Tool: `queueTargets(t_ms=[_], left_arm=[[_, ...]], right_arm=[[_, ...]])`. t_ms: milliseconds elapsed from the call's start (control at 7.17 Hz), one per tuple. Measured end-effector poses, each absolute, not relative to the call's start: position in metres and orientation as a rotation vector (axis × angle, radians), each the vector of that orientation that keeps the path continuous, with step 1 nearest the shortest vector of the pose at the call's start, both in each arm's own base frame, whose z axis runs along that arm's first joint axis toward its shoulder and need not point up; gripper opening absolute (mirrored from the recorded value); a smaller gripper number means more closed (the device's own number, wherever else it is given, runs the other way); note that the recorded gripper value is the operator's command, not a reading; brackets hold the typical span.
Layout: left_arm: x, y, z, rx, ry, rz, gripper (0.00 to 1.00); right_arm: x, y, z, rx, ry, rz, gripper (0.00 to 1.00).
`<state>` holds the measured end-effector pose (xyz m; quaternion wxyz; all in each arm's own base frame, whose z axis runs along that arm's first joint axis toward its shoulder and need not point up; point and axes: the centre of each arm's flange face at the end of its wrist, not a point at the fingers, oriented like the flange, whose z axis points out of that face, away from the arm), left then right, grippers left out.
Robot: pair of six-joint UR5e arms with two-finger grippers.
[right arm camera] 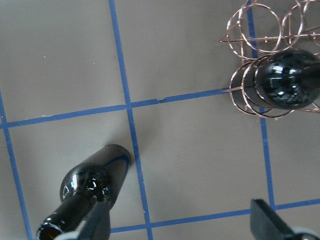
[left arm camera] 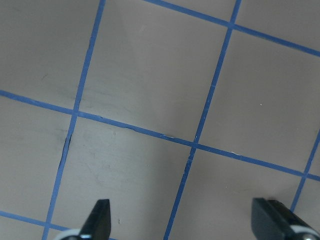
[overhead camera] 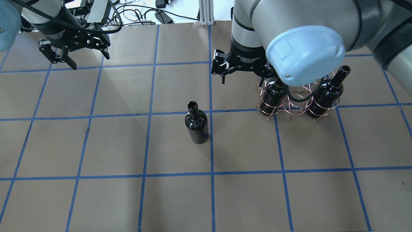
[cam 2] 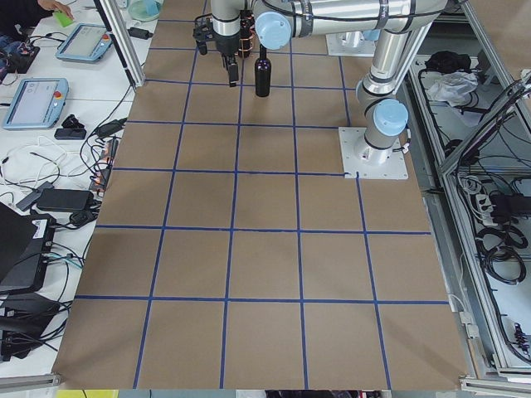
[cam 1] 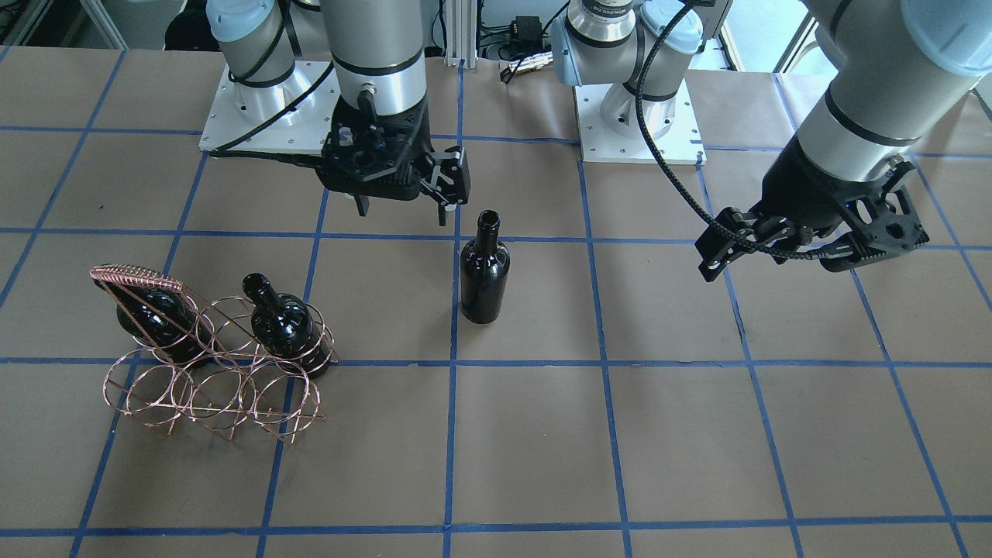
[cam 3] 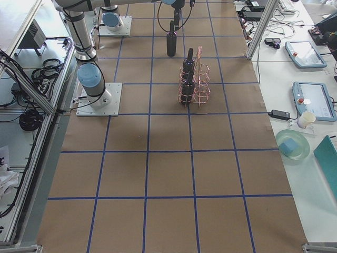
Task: Place wine into wine basket
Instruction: 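Reach the right gripper across to the upright bottle while the left arm withdraws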
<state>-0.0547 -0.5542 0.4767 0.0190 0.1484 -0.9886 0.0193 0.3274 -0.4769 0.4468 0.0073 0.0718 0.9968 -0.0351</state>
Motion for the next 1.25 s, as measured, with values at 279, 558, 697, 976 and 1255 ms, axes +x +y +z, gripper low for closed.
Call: queueTargets(t_ms=[279, 558, 697, 976, 1255], left_arm=[[-0.054, -0.554, 0.475, 0.463, -3.069, 0.052, 1.00], [-0.057, -0.553, 0.477, 0.458, -3.057, 0.054, 1.00], [-0.059, -0.553, 0.477, 0.455, -3.055, 0.056, 1.00], [-0.059, -0.552, 0.478, 0.454, -3.059, 0.056, 1.00], [-0.062, -0.552, 0.477, 0.447, -3.059, 0.053, 1.00]], right_arm=[[0.363, -0.479, 0.419, 0.251, 3.109, -0.126, 1.00], [0.381, -0.479, 0.405, 0.275, 3.093, -0.133, 1.00], [0.384, -0.479, 0.403, 0.283, 3.087, -0.135, 1.00], [0.388, -0.475, 0.396, 0.245, 3.102, -0.112, 1.00], [0.410, -0.463, 0.381, 0.149, 3.123, -0.086, 1.00]])
